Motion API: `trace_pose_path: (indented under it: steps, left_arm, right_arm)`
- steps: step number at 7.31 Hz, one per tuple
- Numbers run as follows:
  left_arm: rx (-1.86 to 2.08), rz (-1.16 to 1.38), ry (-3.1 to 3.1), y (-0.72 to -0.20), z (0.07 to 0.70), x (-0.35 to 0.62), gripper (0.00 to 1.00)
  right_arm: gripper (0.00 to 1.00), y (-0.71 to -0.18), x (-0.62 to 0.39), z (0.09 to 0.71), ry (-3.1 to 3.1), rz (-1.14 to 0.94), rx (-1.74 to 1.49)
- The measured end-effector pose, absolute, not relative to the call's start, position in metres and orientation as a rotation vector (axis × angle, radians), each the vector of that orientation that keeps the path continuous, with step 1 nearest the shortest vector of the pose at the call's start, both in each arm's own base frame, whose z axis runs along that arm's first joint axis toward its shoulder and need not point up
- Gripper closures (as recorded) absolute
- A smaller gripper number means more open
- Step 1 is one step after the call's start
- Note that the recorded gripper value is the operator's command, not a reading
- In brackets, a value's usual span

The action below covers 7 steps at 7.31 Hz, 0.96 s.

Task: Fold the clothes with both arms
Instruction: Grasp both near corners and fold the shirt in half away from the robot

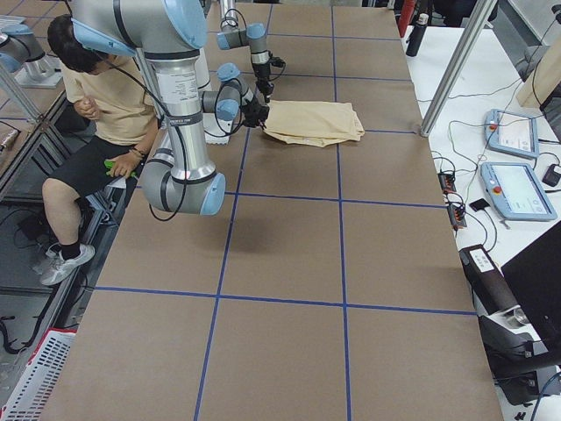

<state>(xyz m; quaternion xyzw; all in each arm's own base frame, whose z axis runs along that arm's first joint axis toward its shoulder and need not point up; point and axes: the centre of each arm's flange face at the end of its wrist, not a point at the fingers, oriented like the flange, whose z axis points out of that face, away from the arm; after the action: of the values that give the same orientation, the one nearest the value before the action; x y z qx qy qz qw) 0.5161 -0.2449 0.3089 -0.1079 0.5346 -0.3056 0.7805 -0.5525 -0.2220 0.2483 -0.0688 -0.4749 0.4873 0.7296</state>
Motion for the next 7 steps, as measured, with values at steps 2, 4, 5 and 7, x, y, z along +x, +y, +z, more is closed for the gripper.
trace_pose_path:
  steps: [2,4,5,7]
  left_arm:
    - [-0.294,-0.604,1.195,-0.223,0.265,0.49,1.0]
    - [-0.34,-0.552,1.228,-0.218,0.224,0.453,1.0]
    - [-0.298,-0.528,1.236,-0.244,0.213,0.432,1.0]
    - [-0.154,-0.49,1.217,-0.322,0.22,0.407,1.0]
  right_arm:
    - [1.0,-0.198,-0.527,0.23,-1.04,1.054,-0.174]
    - [1.0,-0.19,-0.485,0.203,-1.041,1.059,-0.188]
    - [1.0,-0.211,-0.475,0.195,-1.033,1.077,-0.171]
    - [1.0,-0.302,-0.464,0.188,-0.991,1.078,-0.133]
